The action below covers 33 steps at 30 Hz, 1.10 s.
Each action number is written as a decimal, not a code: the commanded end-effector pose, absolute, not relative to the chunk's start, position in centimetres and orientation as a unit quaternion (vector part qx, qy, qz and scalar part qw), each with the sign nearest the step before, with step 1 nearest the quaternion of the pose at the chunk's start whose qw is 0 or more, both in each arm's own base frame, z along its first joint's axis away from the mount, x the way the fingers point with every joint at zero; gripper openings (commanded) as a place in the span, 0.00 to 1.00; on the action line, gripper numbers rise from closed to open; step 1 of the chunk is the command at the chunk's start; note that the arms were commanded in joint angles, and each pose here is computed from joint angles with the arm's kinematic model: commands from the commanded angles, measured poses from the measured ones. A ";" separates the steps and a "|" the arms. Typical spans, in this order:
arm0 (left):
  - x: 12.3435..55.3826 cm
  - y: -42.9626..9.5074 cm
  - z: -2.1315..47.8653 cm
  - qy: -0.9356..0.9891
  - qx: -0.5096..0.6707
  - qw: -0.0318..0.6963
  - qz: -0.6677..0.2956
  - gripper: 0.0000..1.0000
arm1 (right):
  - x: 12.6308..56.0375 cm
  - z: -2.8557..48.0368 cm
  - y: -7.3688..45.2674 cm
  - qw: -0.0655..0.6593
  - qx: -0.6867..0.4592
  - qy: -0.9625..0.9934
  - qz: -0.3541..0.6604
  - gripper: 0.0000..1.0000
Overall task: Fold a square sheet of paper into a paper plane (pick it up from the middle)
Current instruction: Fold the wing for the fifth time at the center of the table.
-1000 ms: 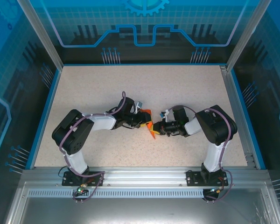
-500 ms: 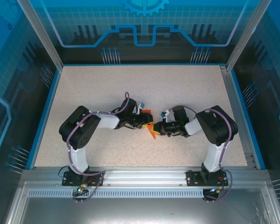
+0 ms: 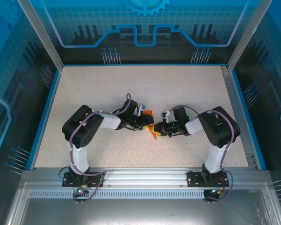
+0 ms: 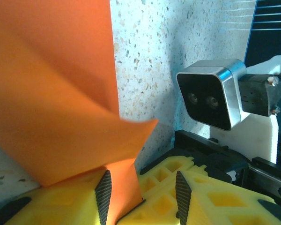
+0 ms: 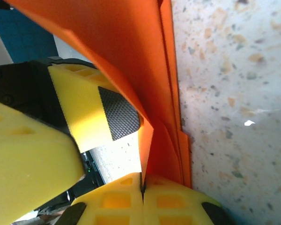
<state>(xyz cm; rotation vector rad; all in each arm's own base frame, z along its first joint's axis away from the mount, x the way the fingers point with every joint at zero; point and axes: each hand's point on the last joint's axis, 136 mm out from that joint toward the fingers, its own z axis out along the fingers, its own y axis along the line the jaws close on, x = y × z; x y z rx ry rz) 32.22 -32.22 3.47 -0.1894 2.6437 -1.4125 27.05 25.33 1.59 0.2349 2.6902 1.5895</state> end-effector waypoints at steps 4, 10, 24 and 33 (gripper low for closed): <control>31.4 -32.1 1.5 0.889 -0.051 0.050 -0.452 0.44 | 24.1 -1.3 23.1 -0.051 0.117 0.898 0.421 0.11; 31.5 -32.1 1.3 0.890 -0.051 0.049 -0.451 0.44 | 23.9 -0.3 23.3 -0.045 0.096 0.906 0.409 0.14; 31.4 -32.3 1.4 0.890 -0.049 0.045 -0.451 0.44 | 22.9 -1.6 22.5 -0.056 0.079 0.935 0.342 0.11; 31.4 -32.3 1.5 0.891 -0.046 0.043 -0.451 0.44 | 22.8 0.5 23.0 -0.037 0.047 0.941 0.333 0.20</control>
